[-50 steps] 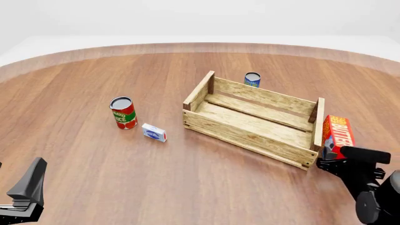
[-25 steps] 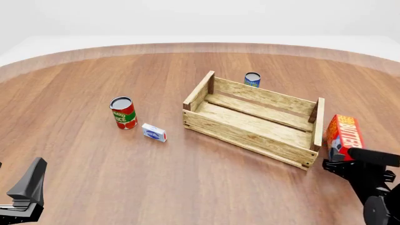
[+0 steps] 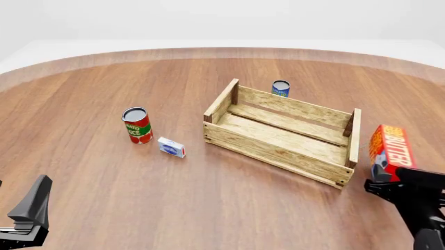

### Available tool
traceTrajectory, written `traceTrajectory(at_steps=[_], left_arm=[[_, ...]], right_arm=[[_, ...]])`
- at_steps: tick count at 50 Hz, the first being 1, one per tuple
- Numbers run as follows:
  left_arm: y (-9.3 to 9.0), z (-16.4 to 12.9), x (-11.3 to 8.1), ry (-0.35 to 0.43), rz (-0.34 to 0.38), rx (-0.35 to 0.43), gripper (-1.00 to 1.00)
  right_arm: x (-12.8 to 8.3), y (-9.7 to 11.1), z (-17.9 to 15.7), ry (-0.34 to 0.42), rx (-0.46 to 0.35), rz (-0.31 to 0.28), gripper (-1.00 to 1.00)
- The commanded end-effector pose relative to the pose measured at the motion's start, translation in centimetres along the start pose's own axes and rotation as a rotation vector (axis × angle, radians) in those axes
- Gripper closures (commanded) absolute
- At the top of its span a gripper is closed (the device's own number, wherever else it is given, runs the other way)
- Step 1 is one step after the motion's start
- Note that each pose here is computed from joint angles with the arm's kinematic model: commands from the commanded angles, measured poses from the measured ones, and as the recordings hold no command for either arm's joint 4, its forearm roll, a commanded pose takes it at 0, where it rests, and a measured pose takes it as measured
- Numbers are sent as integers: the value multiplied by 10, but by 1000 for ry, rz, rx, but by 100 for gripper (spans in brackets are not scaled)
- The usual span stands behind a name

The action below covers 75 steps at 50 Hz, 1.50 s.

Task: Pick up the butter and put it in the tray.

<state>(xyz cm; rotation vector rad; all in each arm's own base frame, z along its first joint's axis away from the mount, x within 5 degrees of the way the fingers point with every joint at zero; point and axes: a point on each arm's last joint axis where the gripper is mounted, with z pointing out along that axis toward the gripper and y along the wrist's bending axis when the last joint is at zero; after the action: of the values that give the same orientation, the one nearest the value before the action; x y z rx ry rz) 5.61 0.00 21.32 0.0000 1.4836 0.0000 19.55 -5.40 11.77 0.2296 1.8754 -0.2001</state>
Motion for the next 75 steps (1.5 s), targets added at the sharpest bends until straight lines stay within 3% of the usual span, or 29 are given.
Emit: traceTrajectory(at_steps=[1, 15, 30, 49, 75], left_arm=[[0, 0, 0, 0, 0, 0, -100], [0, 0, 0, 0, 0, 0, -100], [0, 0, 0, 0, 0, 0, -100], [0, 0, 0, 0, 0, 0, -100], [0, 0, 0, 0, 0, 0, -100]], right_arm=[[-7, 0, -13, -44, 3, 19, 100], [-11, 1, -38, -86, -2, -1, 100], [-18, 0, -42, -135, 1, -13, 100], [-45, 2, -75, -201, -11, -24, 100], [-68, 10, -116, -306, -87, -62, 100]])
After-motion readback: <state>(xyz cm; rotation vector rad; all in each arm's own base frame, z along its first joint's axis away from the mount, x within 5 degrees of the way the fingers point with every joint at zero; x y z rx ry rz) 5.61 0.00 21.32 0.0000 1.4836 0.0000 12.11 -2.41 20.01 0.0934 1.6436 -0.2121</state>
